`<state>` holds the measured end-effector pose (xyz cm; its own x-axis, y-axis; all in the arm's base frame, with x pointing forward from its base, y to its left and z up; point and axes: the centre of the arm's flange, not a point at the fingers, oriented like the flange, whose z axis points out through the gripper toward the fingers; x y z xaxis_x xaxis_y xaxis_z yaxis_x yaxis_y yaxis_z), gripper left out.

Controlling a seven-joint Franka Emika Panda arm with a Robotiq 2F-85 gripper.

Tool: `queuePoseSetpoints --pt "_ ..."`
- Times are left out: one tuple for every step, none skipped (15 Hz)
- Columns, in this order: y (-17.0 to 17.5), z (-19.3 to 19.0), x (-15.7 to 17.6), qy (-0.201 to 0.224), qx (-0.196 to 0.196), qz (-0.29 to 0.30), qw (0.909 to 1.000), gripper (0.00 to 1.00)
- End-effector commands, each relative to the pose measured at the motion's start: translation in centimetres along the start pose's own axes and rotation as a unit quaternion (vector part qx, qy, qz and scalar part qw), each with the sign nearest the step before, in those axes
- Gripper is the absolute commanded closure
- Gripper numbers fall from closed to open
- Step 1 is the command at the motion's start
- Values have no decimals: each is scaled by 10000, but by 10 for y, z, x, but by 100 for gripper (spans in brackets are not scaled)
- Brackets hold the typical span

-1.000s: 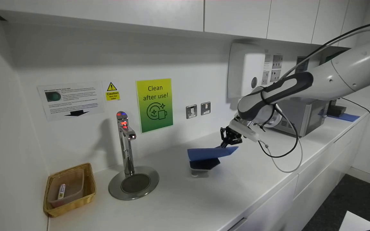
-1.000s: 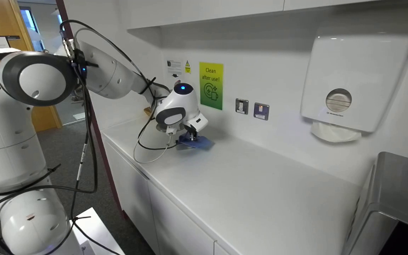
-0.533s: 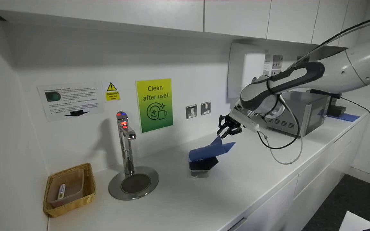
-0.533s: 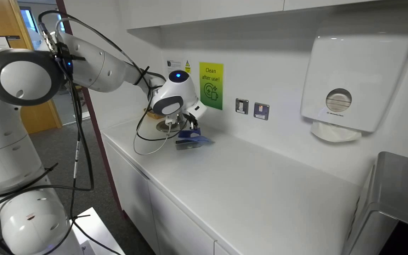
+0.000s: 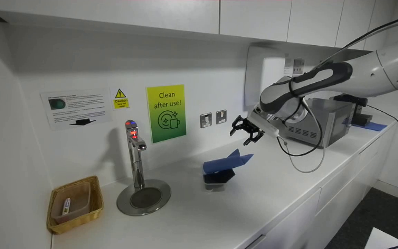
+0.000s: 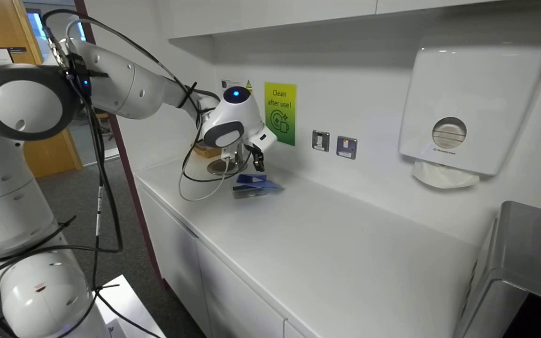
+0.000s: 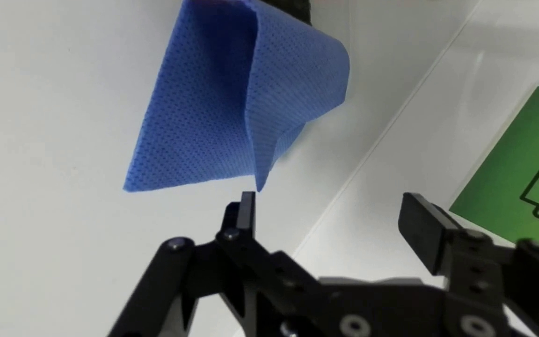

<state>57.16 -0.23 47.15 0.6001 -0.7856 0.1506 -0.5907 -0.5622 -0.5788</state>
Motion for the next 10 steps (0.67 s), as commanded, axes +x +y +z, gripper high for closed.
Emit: queuePoseSetpoints --pt "-1 -44 14 358 130 214 9990 0" --pt "2 -55 21 440 84 321 9985 0" --pt "7 -65 29 461 -34 429 9980 0" --pt "14 -75 38 465 -265 596 9968 0" --pt "23 -84 48 377 -602 754 9946 0" --pt "37 -90 59 368 -885 926 9911 0" --pt "51 -95 69 279 -1178 1062 9869 0" --pt "68 -99 79 138 -1468 1201 9818 0" --pt "84 -103 89 -129 -1698 1284 9770 0" --pt "99 -106 97 -382 -1885 1405 9712 0"
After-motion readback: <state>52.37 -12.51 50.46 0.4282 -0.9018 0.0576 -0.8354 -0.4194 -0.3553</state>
